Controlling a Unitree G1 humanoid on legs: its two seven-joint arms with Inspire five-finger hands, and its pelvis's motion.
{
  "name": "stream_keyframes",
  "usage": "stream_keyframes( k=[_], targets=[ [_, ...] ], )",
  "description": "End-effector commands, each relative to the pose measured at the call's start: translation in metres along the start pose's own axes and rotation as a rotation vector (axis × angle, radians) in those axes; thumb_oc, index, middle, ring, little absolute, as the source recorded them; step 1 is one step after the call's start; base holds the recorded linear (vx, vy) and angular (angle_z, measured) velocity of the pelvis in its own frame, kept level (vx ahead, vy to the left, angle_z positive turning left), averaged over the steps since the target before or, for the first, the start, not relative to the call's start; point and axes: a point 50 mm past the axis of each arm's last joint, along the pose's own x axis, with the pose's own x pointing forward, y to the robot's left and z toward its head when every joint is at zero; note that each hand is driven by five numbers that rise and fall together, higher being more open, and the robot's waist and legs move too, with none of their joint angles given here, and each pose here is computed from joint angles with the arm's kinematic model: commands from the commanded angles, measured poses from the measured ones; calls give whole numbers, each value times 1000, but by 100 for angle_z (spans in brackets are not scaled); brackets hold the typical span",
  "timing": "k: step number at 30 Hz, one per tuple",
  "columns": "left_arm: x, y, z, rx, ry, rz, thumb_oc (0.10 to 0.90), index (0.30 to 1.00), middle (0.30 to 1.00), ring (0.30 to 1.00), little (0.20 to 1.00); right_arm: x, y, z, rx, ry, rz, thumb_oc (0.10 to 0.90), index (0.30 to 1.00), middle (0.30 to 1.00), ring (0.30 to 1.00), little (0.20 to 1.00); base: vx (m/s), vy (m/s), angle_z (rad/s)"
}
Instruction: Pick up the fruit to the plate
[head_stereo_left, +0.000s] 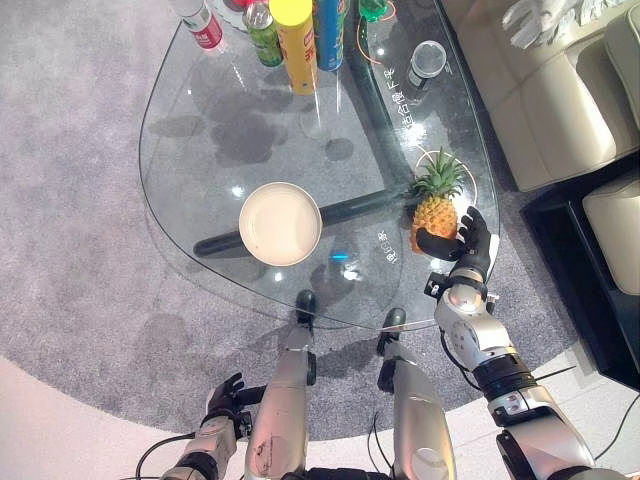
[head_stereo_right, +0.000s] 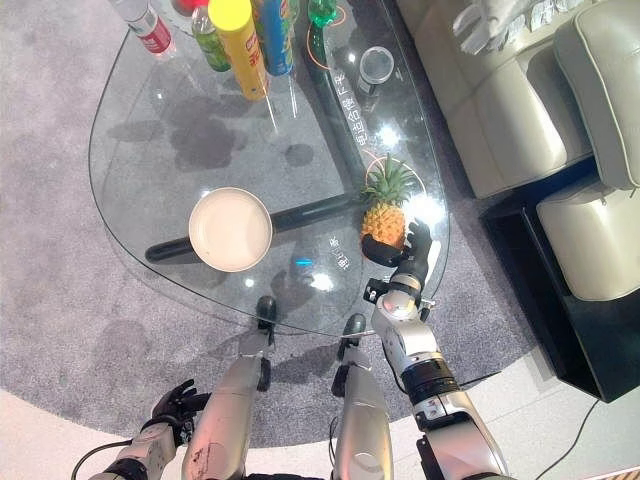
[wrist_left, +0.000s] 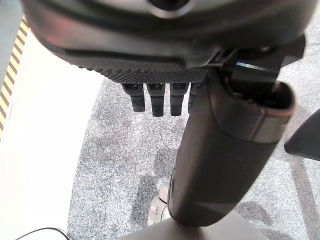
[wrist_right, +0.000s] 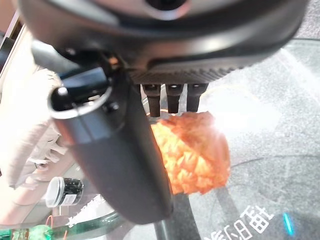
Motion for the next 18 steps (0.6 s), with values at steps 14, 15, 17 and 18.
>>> stream_keyframes(
  k=[14, 15, 17, 18],
  targets=[
    [-5, -10, -24, 11, 76, -23, 800, 900, 900, 900, 900, 9, 14, 40, -4, -117, 67, 800, 900, 900, 900, 900, 0, 0, 0],
    [-5, -10, -24, 11, 76, -22, 800, 900, 900, 900, 900, 10, 14, 41, -10, -115, 65, 800, 900, 900, 900, 900, 0, 0, 0],
    [-5, -10, -24, 13, 77, -23, 800, 900, 900, 900, 900, 12, 15, 41, -13, -107, 69, 800, 900, 900, 900, 900, 0, 0, 0],
    [-5, -10, -24, 13, 78, -24, 800, 900, 900, 900, 900, 13, 16, 42, -19, -102, 67, 800, 900, 900, 900, 900, -10, 31, 2]
  ],
)
